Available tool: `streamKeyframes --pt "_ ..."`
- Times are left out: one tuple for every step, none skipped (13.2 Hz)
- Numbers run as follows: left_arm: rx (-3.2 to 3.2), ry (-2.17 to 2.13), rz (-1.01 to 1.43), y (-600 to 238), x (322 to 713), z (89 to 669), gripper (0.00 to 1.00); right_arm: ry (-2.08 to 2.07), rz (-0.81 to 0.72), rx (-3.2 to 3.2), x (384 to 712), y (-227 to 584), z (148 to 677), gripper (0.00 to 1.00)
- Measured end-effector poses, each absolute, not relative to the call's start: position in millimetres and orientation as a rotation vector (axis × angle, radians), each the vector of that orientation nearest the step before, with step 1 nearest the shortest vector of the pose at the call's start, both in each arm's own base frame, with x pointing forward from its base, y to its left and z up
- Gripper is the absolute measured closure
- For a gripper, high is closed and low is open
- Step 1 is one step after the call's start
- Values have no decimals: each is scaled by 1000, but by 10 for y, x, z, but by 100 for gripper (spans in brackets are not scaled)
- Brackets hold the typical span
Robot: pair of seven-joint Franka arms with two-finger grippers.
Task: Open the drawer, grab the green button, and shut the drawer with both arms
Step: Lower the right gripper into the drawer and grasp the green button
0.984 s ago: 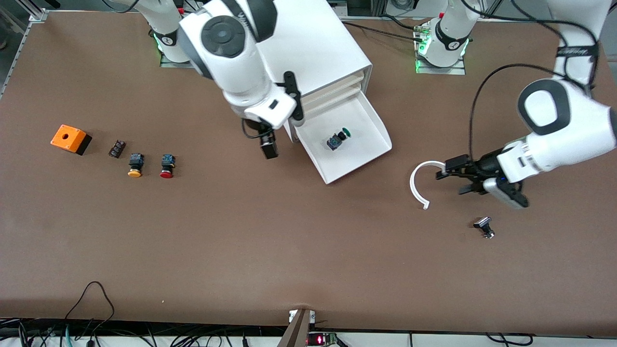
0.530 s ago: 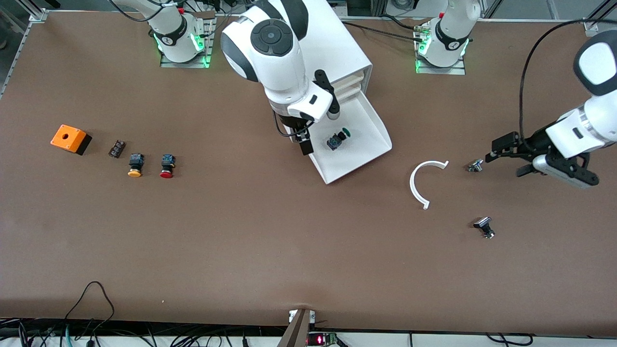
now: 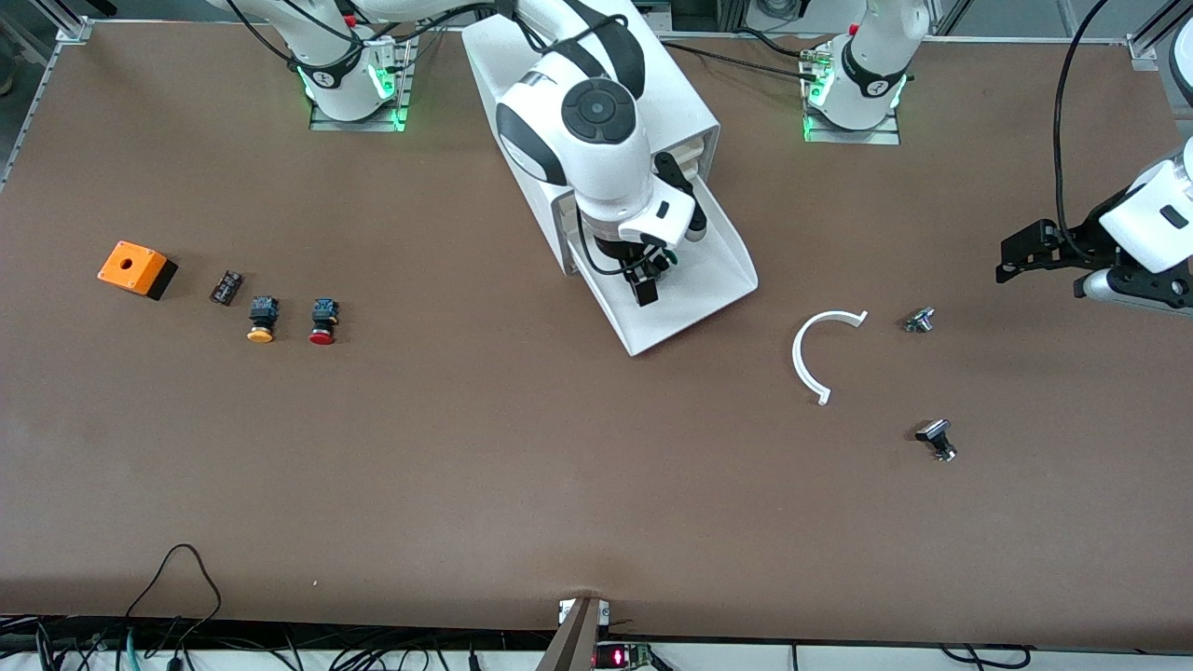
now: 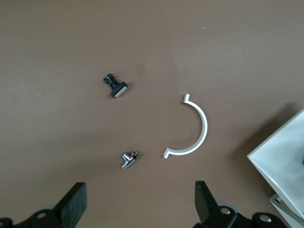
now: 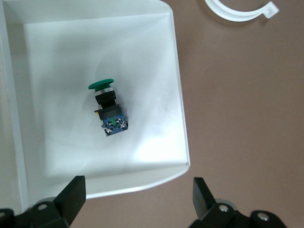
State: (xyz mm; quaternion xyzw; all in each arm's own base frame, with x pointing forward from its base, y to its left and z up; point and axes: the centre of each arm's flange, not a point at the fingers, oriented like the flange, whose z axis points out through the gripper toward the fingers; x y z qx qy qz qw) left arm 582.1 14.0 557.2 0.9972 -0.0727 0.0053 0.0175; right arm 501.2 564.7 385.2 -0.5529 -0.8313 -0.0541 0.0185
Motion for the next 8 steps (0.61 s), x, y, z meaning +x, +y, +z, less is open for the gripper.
streamKeyframes --pt "3112 -207 14 153 5820 5572 0 -2587 -152 -1708 4985 5684 3760 0" --pt "3119 -190 13 165 5820 5572 0 -2591 -137 -1703 4967 5709 3679 0" --pt "3122 -173 11 178 5820 5570 0 -2592 -124 -1699 4956 5724 3610 0" --pt "3123 -166 10 188 5821 5566 0 -2597 -111 -1695 4946 5739 3548 0" --pt "3123 -163 9 190 5822 5561 0 -2617 -96 -1690 4928 5758 3480 0" --pt "3123 -162 8 189 5823 5559 0 -2643 -80 -1683 4906 5780 3414 0" --pt "3123 -160 8 189 5823 5559 0 -2668 -64 -1674 4880 5804 3343 0" --pt "3123 -159 7 189 5823 5558 0 -2690 -48 -1665 4860 5822 3271 0"
